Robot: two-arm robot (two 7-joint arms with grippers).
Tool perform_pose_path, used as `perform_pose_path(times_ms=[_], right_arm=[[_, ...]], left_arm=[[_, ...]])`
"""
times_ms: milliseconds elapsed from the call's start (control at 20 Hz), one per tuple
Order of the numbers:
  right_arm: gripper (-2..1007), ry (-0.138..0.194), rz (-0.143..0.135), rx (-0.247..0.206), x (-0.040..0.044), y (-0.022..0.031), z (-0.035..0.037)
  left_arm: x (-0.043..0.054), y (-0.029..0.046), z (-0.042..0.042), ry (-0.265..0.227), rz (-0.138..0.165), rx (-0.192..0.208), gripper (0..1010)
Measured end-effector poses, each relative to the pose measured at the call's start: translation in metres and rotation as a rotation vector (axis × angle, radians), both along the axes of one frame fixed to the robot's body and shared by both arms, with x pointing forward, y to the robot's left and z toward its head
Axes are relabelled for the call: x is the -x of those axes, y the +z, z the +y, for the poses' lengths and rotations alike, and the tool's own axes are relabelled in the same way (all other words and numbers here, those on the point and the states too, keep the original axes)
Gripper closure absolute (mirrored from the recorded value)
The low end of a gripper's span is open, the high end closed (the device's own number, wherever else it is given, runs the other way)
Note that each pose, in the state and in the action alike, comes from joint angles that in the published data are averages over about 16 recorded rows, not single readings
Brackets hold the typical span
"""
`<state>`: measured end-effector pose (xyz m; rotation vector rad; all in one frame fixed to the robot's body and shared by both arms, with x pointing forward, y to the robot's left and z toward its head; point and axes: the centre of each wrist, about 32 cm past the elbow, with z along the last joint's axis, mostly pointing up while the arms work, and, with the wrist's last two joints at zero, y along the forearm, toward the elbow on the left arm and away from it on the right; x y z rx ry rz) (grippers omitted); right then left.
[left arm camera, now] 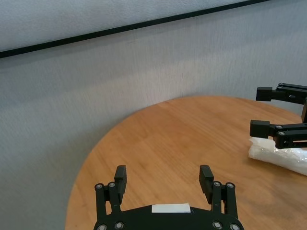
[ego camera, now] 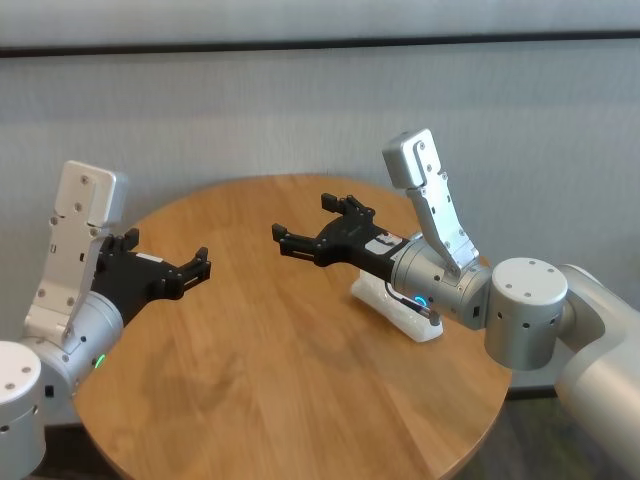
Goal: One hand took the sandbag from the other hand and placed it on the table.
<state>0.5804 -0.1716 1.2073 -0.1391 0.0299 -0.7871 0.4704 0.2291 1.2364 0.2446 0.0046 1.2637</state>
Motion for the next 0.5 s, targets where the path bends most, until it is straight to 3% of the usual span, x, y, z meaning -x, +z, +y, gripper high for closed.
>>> perform_pose_path(times_ms=[500], right_arm=[[4, 0.0, 0.0, 0.0, 0.0002, -0.0002, 0.0]], left_arm=[[0.0, 0.0001, -0.0001, 0.0, -0.001, -0.001, 10]])
